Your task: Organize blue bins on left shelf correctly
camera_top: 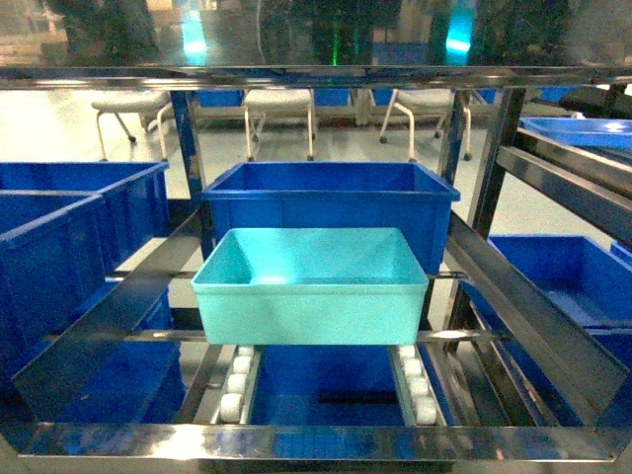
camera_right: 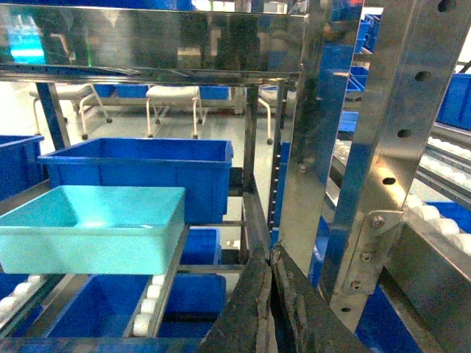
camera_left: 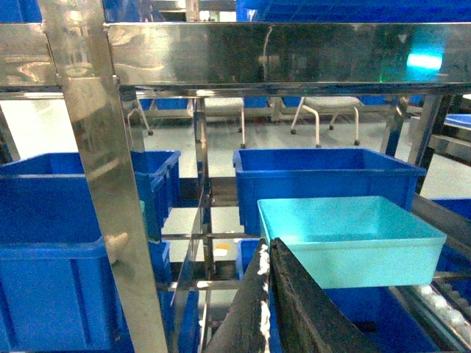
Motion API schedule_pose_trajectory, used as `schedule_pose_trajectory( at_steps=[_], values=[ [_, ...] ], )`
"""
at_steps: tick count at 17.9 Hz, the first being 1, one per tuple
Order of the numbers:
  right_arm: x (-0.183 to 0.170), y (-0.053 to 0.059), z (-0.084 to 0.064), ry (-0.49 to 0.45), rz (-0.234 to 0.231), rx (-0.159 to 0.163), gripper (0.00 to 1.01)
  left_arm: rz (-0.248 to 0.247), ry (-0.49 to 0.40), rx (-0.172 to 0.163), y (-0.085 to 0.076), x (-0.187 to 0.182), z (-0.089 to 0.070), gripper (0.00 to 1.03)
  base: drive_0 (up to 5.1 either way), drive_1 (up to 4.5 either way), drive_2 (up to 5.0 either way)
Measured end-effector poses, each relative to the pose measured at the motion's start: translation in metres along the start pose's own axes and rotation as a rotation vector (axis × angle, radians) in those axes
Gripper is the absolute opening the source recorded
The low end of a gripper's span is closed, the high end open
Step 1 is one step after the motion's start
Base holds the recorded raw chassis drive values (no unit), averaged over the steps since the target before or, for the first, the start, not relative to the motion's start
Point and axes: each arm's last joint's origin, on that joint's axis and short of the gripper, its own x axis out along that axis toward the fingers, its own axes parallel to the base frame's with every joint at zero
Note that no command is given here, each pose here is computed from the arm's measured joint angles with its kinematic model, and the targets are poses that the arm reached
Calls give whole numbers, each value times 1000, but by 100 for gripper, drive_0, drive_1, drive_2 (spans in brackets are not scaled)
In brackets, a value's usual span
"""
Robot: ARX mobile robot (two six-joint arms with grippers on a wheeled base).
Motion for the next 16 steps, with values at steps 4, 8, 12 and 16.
schedule_pose_trajectory(
  at_steps=[4,8,12,16],
  values=[
    [0,0,0,0,0,-1,34,0,0,0,0,0,0,40,0,0,0],
    [0,0,0,0,0,-1,87,0,0,0,0,0,0,92,0,0,0],
    [0,0,0,0,0,0,98,0,0,0,0,0,0,98,0,0,0],
    [0,0,0,0,0,-1,98,0,0,0,0,0,0,98,0,0,0]
  ],
)
